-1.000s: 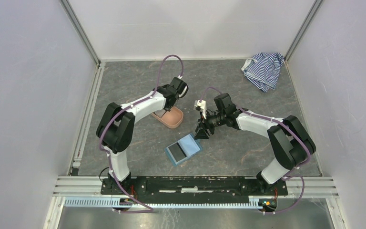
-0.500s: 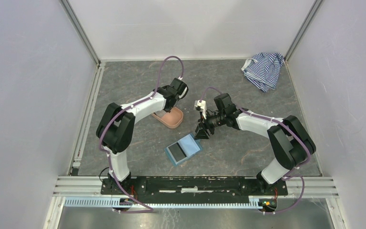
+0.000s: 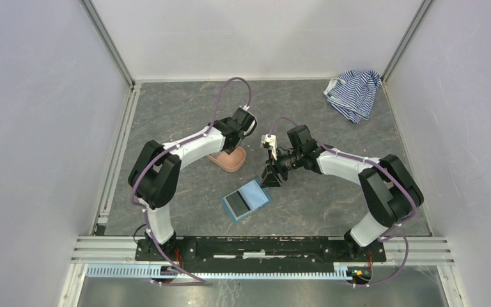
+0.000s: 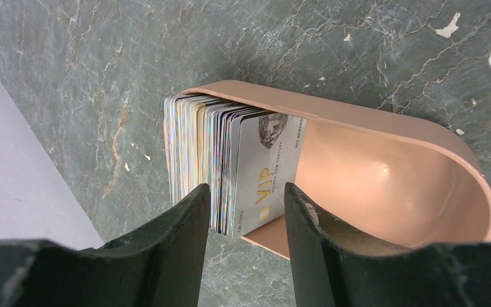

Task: Put the credit cards into the card holder
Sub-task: Pick up the credit card from the storage box.

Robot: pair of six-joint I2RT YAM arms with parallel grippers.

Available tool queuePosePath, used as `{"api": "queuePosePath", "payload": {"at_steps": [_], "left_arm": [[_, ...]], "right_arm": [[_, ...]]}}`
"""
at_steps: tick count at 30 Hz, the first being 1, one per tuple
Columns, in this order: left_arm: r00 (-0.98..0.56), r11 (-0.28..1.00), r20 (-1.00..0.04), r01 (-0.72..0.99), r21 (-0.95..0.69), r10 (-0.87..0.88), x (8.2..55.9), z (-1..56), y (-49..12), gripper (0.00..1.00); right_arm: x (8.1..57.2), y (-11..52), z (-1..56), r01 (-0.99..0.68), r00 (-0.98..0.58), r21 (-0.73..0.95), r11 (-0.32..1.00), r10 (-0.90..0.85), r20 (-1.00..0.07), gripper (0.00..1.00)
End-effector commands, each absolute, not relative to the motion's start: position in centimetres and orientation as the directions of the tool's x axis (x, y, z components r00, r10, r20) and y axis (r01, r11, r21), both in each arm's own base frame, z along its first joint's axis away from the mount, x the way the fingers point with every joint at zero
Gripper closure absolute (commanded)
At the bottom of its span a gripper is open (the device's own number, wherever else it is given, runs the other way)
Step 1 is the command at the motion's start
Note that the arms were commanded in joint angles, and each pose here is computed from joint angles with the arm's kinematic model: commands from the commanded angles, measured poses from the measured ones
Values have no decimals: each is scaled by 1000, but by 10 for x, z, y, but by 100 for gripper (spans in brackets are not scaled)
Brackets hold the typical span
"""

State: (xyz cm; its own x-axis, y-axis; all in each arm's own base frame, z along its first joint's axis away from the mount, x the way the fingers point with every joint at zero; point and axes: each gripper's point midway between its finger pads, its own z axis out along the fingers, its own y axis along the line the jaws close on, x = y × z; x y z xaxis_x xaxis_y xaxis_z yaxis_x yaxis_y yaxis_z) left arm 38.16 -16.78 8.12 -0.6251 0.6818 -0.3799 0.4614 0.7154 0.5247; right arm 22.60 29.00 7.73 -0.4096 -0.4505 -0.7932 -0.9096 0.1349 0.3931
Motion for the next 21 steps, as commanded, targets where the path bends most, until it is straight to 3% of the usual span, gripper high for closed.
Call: {"api": "queuePosePath", "payload": {"at_steps": [1, 17, 21], "left_arm": [[-633, 728, -408, 398, 559, 658, 388, 80, -166, 46], [-647, 687, -351, 385, 617, 677, 391, 62, -155, 47], [-647, 673, -339, 377, 636, 683, 392, 61, -152, 52]], "right_arm": [[235, 298, 91, -926, -372, 365, 100, -425, -826, 42], [234, 298, 91, -926, -369, 367, 90, -423, -827, 41], [234, 298, 91, -925, -371, 369, 89, -423, -827, 41]]}}
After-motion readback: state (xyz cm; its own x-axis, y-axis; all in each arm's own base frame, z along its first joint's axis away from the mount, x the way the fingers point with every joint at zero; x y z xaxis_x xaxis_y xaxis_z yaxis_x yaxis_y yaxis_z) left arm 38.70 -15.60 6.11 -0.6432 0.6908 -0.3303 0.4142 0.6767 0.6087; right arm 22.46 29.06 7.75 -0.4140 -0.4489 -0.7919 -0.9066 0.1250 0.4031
